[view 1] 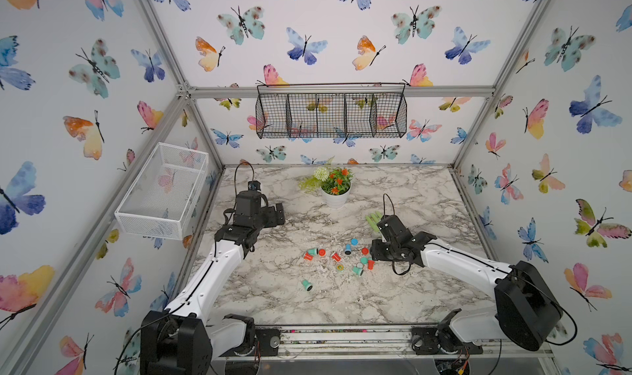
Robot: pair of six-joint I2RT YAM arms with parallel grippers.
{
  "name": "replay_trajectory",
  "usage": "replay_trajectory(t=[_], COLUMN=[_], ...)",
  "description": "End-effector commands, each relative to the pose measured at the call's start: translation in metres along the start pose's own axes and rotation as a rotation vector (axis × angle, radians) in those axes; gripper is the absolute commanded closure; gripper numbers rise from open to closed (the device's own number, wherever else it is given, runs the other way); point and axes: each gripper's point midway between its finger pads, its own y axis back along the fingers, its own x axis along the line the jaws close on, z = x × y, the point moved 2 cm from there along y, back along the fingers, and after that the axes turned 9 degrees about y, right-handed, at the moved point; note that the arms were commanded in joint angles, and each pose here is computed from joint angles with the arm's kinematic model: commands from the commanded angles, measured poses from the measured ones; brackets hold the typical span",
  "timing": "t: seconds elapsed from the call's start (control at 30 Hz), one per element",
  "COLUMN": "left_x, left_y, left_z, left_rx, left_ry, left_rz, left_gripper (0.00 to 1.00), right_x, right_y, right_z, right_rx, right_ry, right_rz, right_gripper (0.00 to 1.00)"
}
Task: Close the stamp cap
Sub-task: Pick up the stamp from the center of the board.
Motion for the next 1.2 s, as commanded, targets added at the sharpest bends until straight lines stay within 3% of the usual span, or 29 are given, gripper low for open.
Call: replay_trajectory(t=[0.0, 0.23, 1.17], left_x=[-0.003, -0.003, -0.001], left_y=[0.003, 0.002, -0.002], left_z=[-0.005, -0.001, -0.003], left_rx=[0.015, 0.008, 0.019], left_ry=[0.016, 0.015, 0.016], left_rz=[-0.022, -0.016, -0.003], left_gripper=[0.02, 0.02, 0.02], right_x=[-0.005, 0.012, 0.007], right_y=[-0.001, -0.014, -0.043], right_z=[-0.016, -0.032, -0.037], right_rx=[0.032, 0.073, 0.113], right_ry=[-0.06, -0.054, 0.028], right_rz=[-0.066, -0.072, -0.136], right_gripper=[0.5, 0.53, 0.65])
